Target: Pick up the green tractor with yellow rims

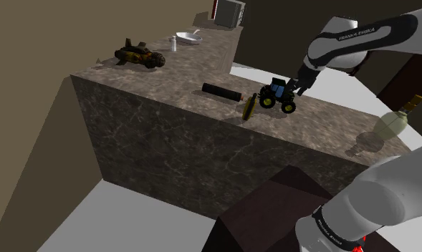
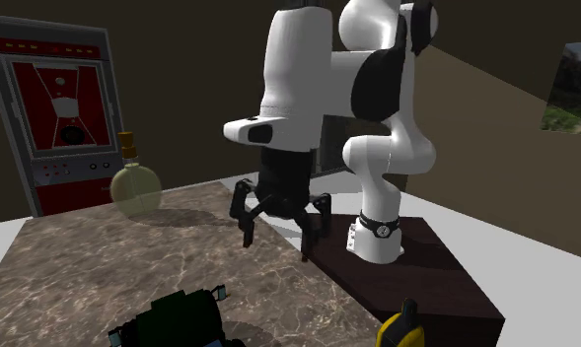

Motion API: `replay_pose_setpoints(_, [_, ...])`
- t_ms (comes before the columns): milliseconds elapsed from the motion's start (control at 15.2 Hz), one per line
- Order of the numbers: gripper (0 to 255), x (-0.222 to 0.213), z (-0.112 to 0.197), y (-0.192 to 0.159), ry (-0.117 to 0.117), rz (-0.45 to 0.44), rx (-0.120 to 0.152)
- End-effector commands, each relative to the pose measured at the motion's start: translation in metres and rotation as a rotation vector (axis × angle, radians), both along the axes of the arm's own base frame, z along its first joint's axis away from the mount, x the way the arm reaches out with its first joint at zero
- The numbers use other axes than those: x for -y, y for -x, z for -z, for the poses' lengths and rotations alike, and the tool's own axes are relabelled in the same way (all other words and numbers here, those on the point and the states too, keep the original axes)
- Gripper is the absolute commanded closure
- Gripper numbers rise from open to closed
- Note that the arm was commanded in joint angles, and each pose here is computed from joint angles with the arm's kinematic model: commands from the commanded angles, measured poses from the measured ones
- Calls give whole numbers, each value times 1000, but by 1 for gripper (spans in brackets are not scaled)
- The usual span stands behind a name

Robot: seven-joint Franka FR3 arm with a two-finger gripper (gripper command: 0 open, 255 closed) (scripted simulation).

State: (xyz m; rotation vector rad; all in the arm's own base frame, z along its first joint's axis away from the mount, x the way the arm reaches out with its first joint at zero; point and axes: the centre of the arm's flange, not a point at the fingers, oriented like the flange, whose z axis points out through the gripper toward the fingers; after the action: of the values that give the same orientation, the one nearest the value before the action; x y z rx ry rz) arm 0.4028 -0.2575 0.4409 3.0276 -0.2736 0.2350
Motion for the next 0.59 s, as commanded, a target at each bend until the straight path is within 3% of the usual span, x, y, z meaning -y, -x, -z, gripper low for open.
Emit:
replay_pose_setpoints(0, [0, 21, 12, -7, 5, 7, 7])
replay_pose_setpoints(528, [0, 101, 58, -32, 19, 34, 29])
